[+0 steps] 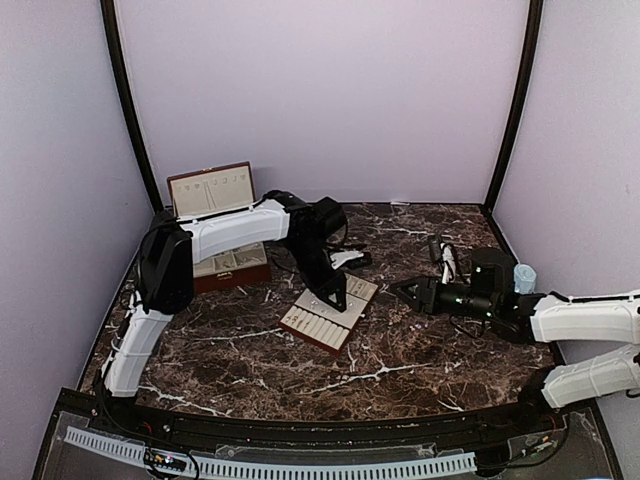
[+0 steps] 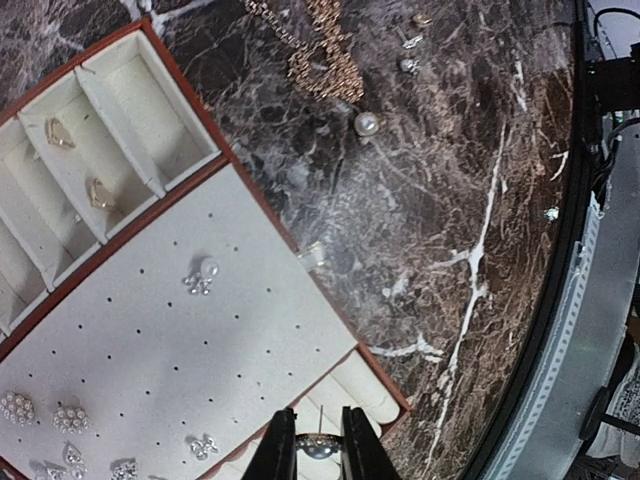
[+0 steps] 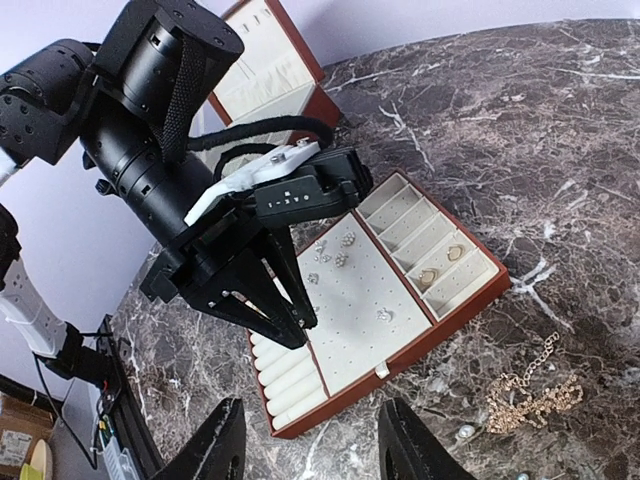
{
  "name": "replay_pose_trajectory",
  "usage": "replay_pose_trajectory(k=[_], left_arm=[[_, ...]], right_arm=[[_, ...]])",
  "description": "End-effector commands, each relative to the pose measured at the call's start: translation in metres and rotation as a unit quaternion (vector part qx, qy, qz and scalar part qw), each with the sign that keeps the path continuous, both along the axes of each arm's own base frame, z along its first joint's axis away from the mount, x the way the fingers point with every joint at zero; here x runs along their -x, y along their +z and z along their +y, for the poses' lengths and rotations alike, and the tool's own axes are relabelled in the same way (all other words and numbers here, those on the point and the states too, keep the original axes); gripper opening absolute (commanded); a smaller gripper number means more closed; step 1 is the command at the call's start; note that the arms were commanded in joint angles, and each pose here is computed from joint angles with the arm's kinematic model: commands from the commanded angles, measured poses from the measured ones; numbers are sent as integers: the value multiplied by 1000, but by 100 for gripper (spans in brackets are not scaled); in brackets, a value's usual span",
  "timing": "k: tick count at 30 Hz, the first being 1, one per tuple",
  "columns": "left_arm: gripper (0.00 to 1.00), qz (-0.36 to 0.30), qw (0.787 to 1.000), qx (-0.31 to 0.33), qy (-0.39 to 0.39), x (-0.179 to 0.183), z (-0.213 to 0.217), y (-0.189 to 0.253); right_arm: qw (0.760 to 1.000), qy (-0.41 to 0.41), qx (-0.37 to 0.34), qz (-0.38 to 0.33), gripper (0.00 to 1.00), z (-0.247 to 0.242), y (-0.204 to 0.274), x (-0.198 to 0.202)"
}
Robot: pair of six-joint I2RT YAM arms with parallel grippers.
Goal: Organize the mixed jewelry
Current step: Insert the earring into the earring holder, then pass from the left arm to the right
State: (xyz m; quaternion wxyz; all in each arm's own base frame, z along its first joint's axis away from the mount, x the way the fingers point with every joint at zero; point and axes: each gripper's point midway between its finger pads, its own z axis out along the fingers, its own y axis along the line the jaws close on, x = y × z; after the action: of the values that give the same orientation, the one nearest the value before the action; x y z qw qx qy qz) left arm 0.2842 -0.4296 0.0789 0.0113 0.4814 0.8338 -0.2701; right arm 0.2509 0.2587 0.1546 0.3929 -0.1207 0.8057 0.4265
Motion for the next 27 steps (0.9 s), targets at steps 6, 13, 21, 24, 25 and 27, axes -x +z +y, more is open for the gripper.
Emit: replay_pose_trajectory(k=[6, 13, 21, 24, 25, 27], left_arm=[[8, 5, 980, 193, -41, 29, -21, 105], [8, 25, 973, 225, -43, 40, -21, 114], [8, 9, 960, 278, -16, 42, -22, 127], [8, 20, 957, 291, -2, 47, -19, 125], [8, 15, 952, 306, -2, 47, -21, 133], [8, 14, 946, 323, -2, 50, -20, 137]], right_arm=[[983, 129, -124, -28, 45, 16, 41, 37], [974, 182, -132, -38, 42, 23, 53, 51], [968, 205, -140, -29, 40, 34, 51, 58], [965, 216, -147, -23, 39, 41, 51, 61], [964, 220, -149, -22, 38, 44, 52, 62], [961, 230, -153, -18, 38, 49, 52, 65]])
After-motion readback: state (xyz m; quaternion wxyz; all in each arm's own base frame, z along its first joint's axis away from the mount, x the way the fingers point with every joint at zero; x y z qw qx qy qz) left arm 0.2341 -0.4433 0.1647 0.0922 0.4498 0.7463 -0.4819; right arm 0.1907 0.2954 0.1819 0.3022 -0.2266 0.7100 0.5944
